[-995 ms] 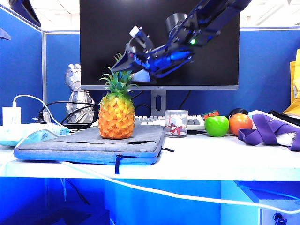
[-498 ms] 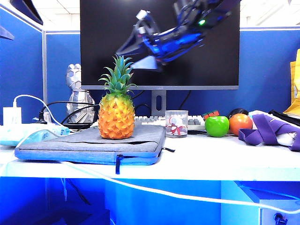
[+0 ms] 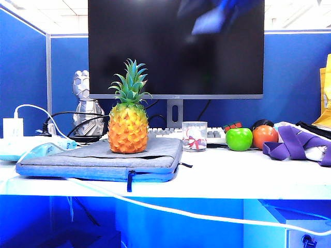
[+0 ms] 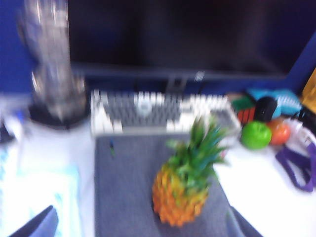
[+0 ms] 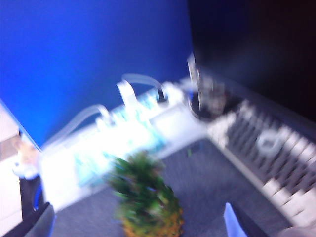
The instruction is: Pick up the pineapple and place it above the gray bag.
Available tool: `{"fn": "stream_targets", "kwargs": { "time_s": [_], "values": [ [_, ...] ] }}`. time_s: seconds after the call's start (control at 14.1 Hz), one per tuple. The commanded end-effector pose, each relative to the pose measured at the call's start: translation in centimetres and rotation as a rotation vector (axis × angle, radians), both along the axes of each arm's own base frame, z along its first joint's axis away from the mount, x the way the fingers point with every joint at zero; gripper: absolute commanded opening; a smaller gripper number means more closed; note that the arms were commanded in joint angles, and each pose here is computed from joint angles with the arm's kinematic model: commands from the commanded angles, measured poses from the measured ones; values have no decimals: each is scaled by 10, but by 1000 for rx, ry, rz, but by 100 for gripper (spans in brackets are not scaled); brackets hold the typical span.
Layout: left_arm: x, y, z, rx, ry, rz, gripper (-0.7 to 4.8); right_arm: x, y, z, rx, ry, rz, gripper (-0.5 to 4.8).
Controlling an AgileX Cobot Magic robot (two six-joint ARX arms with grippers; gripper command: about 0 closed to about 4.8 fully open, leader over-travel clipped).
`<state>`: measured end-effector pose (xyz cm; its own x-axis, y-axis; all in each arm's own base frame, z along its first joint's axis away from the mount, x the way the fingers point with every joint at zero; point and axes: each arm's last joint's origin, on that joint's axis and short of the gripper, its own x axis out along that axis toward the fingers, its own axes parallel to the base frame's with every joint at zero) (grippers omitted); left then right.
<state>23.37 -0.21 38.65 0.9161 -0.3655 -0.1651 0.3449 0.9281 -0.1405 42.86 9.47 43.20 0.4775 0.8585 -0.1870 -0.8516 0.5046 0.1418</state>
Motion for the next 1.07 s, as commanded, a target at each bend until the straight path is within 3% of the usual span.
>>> {"fn": "stream_targets", "kwargs": {
  "time_s": [0.07, 0.21, 0.28, 0.43, 0.57, 0.71, 0.78, 0.92, 1.07],
  "values": [
    [-43, 1, 29, 92, -162, 77, 479, -65, -24, 72, -3, -193, -86, 479],
    [-76, 2, 40, 99, -213, 162, 479, -119, -38, 112, -33, -321, -224, 479],
    [-89, 2, 42, 105, -216, 208, 479, -147, -43, 125, -68, -355, -287, 399],
    [-117, 2, 43, 142, -219, 246, 479, -208, -53, 141, -182, -422, -334, 136],
    [-138, 2, 43, 151, -228, 264, 353, -262, -60, 152, -216, -464, -373, 13],
    [-160, 1, 37, 205, -205, 255, 142, -323, -71, 157, -205, -486, -505, -8],
    [-170, 1, 34, 214, -206, 254, 80, -350, -75, 156, -190, -509, -555, -7],
    [-193, 0, 26, 202, -265, 280, 48, -396, -83, 140, -148, -547, -641, -7],
    [-204, 0, 7, 137, -272, 300, 48, -412, -87, 105, -122, -546, -702, -7]
  ]
}}
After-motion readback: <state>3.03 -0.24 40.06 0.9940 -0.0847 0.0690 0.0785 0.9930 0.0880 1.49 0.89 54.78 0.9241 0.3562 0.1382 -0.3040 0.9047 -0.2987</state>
